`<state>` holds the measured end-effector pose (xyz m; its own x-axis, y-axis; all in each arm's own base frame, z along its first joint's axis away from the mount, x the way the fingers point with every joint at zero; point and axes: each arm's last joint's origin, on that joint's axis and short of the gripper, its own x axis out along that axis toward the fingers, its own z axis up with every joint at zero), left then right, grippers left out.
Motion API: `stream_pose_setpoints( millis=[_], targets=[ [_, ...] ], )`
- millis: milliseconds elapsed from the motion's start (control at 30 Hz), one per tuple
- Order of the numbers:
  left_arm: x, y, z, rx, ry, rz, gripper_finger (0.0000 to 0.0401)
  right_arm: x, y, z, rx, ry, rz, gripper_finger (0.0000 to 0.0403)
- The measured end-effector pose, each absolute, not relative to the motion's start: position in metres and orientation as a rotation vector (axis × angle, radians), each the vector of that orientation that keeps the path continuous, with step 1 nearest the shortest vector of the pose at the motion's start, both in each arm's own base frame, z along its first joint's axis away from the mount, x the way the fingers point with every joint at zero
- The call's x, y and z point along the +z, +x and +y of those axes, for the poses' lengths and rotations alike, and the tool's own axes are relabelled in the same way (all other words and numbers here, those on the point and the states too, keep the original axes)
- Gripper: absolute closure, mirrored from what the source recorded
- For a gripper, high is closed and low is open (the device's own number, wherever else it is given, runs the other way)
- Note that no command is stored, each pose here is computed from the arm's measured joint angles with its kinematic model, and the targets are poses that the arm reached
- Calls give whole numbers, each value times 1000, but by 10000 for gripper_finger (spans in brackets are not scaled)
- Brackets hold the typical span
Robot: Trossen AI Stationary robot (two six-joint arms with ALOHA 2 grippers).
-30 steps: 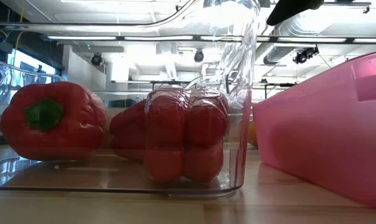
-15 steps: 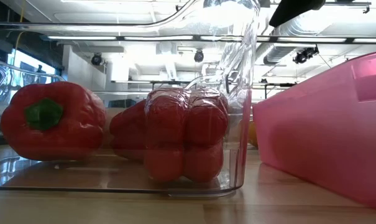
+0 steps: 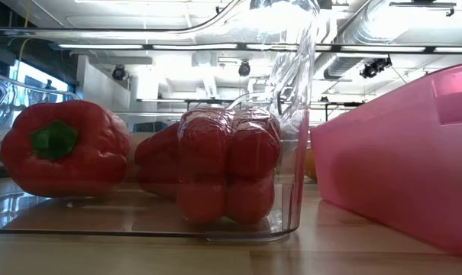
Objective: Sort produce into baskets
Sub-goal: Put the lemon into the pink bin
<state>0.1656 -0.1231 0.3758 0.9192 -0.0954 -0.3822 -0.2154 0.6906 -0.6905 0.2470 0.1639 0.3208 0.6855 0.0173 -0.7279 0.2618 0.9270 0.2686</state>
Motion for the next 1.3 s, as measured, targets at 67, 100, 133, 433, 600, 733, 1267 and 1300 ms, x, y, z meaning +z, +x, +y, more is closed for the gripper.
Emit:
stream_pose_setpoints(
  millis=[67,100,133,433,600,733,1267,1300],
  targets=[
    [369,186,-123,90,-763,408,195,327,239,168,-128,364,770,24],
    [364,198,-124,98,-736,421,195,330,235,169,-126,360,749,24],
    [357,211,-125,94,-714,437,195,334,231,170,-125,358,725,24],
    [283,354,-132,-142,-646,280,195,359,206,167,-143,390,574,24],
    [237,407,-128,-139,-698,247,195,369,198,160,-148,396,529,24],
    [208,430,-123,-87,-741,296,195,372,196,158,-163,393,506,24],
    [190,452,-93,-132,-761,348,165,372,197,156,-194,382,485,24],
    [194,454,-94,-143,-748,336,155,372,197,156,-198,380,483,24]
  ],
)
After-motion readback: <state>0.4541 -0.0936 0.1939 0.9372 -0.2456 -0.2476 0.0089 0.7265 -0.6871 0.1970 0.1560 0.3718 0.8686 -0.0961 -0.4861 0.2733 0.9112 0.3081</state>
